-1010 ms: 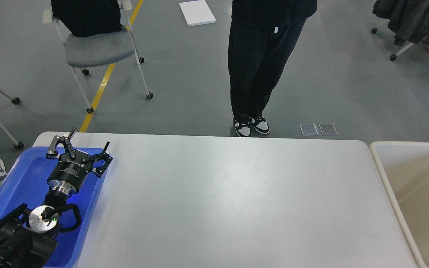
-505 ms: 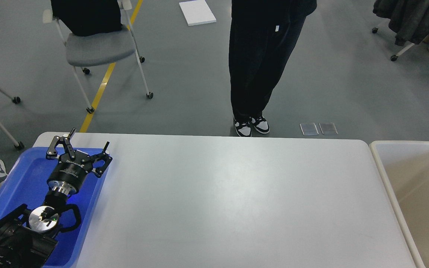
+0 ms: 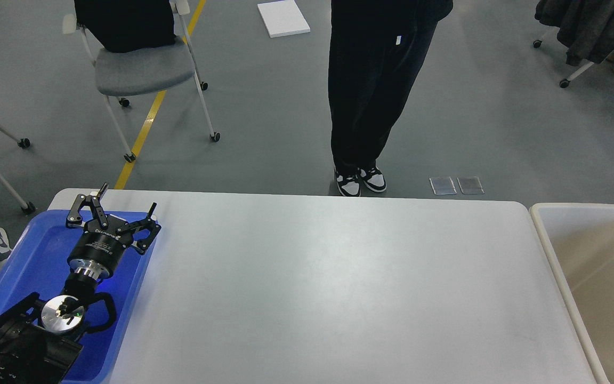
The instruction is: Tidy desktop
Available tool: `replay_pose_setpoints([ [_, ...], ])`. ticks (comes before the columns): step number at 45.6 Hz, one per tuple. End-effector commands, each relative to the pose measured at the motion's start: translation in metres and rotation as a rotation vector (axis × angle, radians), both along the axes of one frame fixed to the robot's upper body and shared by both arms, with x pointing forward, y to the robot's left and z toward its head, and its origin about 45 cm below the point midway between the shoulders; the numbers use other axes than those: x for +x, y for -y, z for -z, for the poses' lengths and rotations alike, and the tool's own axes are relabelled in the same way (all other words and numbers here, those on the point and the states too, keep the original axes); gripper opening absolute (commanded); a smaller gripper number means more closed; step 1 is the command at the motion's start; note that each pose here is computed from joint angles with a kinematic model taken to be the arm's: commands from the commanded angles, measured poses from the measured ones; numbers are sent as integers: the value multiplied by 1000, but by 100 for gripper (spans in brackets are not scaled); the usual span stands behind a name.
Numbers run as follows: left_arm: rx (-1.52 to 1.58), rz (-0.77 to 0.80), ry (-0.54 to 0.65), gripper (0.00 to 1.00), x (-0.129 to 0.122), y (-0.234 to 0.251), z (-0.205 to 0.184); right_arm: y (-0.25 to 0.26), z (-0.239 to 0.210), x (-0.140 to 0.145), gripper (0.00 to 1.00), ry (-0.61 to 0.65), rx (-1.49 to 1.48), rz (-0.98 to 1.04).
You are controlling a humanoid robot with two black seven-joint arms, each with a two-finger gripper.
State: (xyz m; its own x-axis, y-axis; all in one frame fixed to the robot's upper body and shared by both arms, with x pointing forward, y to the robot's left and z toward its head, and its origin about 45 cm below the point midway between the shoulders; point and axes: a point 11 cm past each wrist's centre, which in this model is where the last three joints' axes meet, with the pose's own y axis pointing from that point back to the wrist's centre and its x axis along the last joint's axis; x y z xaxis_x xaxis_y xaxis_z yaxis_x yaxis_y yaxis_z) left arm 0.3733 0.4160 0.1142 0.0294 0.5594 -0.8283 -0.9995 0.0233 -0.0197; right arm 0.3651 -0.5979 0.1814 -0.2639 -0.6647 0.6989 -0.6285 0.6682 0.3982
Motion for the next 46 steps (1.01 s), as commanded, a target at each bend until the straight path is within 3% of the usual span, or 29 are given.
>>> replay_pose_setpoints([
  [1, 0, 0, 0, 100, 0, 0, 0, 3, 30, -25, 0, 32, 101, 122],
  [22, 0, 0, 0, 100, 0, 0, 0, -19, 63, -32, 0, -15, 201, 130],
  [35, -2, 1, 1, 100, 1, 1, 0, -29, 92, -50, 13, -36, 264, 164],
  [39, 0, 0, 2, 100, 1, 0, -1, -33, 95, -51, 26, -41, 270, 161],
  [45, -2, 1, 1, 100, 1, 1, 0, -35, 98, -52, 100, -28, 293, 177],
  [46, 0, 0, 2, 100, 1, 0, -1, -35, 99, -53, 100, -27, 297, 179],
])
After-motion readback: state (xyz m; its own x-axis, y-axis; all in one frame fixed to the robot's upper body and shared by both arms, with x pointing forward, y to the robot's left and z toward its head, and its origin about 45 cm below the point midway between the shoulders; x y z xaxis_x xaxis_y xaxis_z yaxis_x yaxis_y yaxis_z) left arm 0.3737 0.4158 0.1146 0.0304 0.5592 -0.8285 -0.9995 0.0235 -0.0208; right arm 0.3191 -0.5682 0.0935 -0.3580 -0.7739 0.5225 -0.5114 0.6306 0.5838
